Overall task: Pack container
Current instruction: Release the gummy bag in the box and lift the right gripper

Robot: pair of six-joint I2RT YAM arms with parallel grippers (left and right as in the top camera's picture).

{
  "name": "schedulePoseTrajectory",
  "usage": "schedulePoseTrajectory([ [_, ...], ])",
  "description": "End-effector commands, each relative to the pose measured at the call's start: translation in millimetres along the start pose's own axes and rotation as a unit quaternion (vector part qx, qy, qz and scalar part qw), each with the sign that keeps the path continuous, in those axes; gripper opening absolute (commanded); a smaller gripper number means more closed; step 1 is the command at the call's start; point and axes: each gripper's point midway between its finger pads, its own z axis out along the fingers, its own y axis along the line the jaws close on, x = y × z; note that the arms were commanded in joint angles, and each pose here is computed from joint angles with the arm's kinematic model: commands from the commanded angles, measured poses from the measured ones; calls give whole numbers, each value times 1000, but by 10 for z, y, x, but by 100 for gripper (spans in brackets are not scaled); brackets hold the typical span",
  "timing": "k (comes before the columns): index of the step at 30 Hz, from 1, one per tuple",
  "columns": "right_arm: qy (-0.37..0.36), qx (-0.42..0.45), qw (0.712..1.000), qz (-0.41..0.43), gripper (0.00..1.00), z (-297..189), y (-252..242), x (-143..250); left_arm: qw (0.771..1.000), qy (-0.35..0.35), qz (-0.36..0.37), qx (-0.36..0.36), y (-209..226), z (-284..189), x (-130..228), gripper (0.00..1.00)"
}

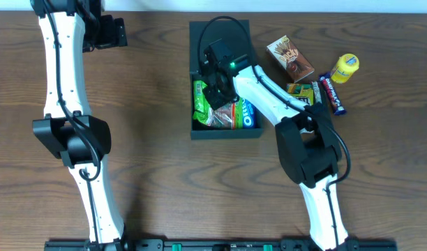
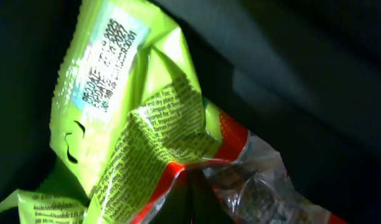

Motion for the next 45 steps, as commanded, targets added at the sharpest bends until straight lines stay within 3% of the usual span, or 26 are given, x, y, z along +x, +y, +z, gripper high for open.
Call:
schedulePoseTrajectory([
  [1,-46,13,999,-18,1,-386,-15,-292,1000,-7,6,2,-4,-64,-15,95],
  [6,-67,-64,994,-55,1,-674,278,-368,1000,-7,7,2,-3,-64,-15,95],
  [14,18,-108,993,-55,1,-315,404,189,1000,-7,7,2,-4,-64,-16,95],
  [22,22,-102,993,-54,1,104,356,439,1000,-6,7,2,-4,-64,-13,95],
  [26,40,-8,999,-21,1,203,32,542,1000,-5,7,2,-5,-63,-3,95],
  [31,26,28,999,-16,1,51,-88,410,1000,-5,7,2,-3,-64,-5,95],
  [38,-76,39,996,-22,1,-633,-72,-204,1000,-5,7,2,-3,-64,-4,95],
  [45,-45,56,997,4,1,-552,-284,-25,1000,-5,7,2,-5,-63,-4,95],
])
